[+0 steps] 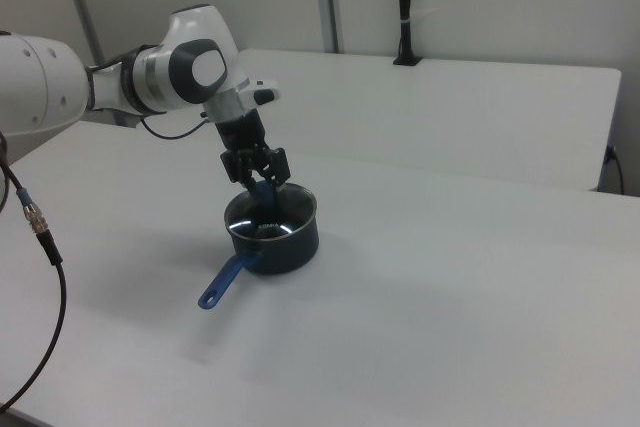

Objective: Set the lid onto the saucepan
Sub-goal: 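Open the gripper and raise it away from the lid knob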

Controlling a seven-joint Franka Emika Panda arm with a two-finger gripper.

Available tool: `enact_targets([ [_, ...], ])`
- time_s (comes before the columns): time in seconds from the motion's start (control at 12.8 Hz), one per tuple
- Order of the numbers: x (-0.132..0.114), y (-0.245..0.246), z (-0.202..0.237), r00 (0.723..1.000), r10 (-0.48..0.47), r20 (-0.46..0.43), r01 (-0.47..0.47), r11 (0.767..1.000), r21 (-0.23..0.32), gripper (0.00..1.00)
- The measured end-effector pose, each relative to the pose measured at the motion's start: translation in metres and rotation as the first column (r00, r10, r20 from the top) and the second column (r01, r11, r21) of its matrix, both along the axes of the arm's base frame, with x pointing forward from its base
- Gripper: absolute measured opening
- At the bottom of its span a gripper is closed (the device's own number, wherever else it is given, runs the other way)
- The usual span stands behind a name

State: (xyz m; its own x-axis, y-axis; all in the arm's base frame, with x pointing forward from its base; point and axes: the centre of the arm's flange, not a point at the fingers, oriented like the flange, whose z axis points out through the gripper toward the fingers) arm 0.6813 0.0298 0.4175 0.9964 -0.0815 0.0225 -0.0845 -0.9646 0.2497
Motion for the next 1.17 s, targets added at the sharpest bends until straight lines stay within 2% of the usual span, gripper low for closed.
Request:
enact_targets([
  [0.47,0.004,0.009,-0.007,1.000,0.006,0.013,-0.006,1.000,0.001,0.62],
  [0.62,0.004,0.009,-0.008,1.000,0.006,0.012,-0.006,1.000,0.000,0.65],
  [0.7,0.004,0.009,-0.008,1.000,0.005,0.012,-0.005,1.000,0.000,0.74],
  [0.78,0.004,0.008,-0.008,1.000,0.003,0.013,-0.003,1.000,0.000,0.89],
  [0.86,0.004,0.007,-0.007,1.000,-0.003,0.017,0.003,1.000,0.000,1.00],
  [1.01,0.004,0.002,0.021,0.998,-0.031,0.059,0.029,0.999,0.039,1.00],
  [1.17,-0.017,-0.014,0.070,0.997,-0.069,0.042,0.065,0.994,0.090,1.00],
])
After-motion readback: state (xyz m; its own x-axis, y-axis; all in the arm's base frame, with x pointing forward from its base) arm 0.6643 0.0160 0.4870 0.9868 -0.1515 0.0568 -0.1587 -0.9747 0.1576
